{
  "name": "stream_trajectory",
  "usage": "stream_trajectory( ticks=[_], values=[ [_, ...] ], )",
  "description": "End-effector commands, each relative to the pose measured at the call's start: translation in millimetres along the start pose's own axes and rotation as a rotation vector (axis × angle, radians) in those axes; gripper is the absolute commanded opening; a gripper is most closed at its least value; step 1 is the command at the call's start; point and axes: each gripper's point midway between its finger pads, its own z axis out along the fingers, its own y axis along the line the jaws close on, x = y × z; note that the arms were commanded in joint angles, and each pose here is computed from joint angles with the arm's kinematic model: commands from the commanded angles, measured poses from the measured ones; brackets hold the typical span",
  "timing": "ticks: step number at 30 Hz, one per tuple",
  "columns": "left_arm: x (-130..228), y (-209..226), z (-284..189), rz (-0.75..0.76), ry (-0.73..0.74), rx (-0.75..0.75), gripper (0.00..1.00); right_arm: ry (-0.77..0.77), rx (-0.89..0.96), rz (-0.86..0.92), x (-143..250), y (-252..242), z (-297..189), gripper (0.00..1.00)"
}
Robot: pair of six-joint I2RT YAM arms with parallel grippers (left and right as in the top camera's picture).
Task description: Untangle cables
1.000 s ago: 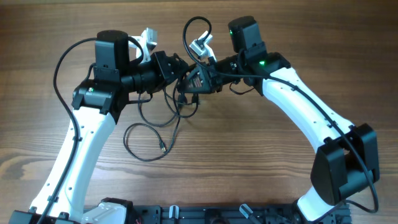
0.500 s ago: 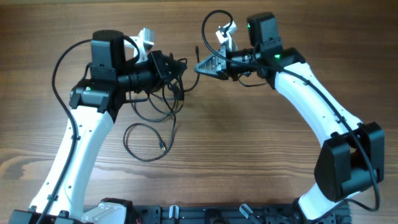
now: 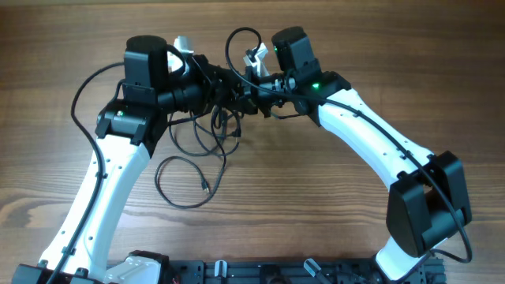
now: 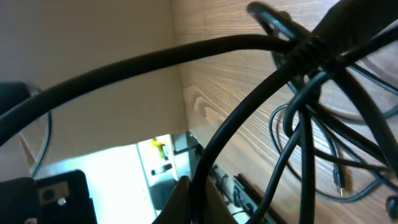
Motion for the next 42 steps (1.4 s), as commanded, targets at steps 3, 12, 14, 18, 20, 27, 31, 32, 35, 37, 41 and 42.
stream_trajectory(
  ticks=[3, 12, 14, 18, 20, 27, 31, 32, 35, 37, 41, 42],
  values=[
    [-28, 14, -6, -0.417, -0.197, -0.051, 0.04, 0.031, 0.031, 0.112, 4, -14, 6, 0.04],
    [-64, 69, -31, -0.589, -0.539, -0.219, 0.04, 0.242, -0.113, -0.086, 41, 8, 0, 0.04],
    [-68, 75, -35, -0.590, -0.581, -0.243, 0.04, 0.306, -0.182, -0.162, 52, 19, -4, 0.04],
    [-70, 78, -38, -0.587, -0.604, -0.253, 0.04, 0.423, -0.352, -0.335, 71, 48, -19, 0.04],
    [-68, 79, -37, -0.581, -0.598, -0.264, 0.04, 0.457, -0.395, -0.385, 76, 56, -23, 0.04],
    [-63, 107, -48, -0.606, -0.645, -0.386, 0.04, 0.546, -0.457, -0.446, 87, 74, -37, 0.04],
    [-65, 118, -52, -0.608, -0.679, -0.434, 0.04, 0.542, -0.459, -0.467, 86, 79, -39, 0.04],
    [-65, 119, -53, -0.608, -0.686, -0.438, 0.04, 0.541, -0.458, -0.467, 85, 80, -39, 0.04],
    [-66, 119, -54, -0.610, -0.687, -0.437, 0.04, 0.510, -0.462, -0.491, 77, 81, -44, 0.04],
    [-65, 119, -53, -0.611, -0.679, -0.435, 0.04, 0.478, -0.460, -0.494, 70, 80, -47, 0.08],
    [-63, 118, -51, -0.611, -0.664, -0.435, 0.04, 0.318, -0.438, -0.500, 31, 73, -57, 0.74],
    [-63, 119, -52, -0.592, -0.658, -0.445, 0.04, 0.277, -0.427, -0.494, 20, 68, -60, 0.84]
  ],
)
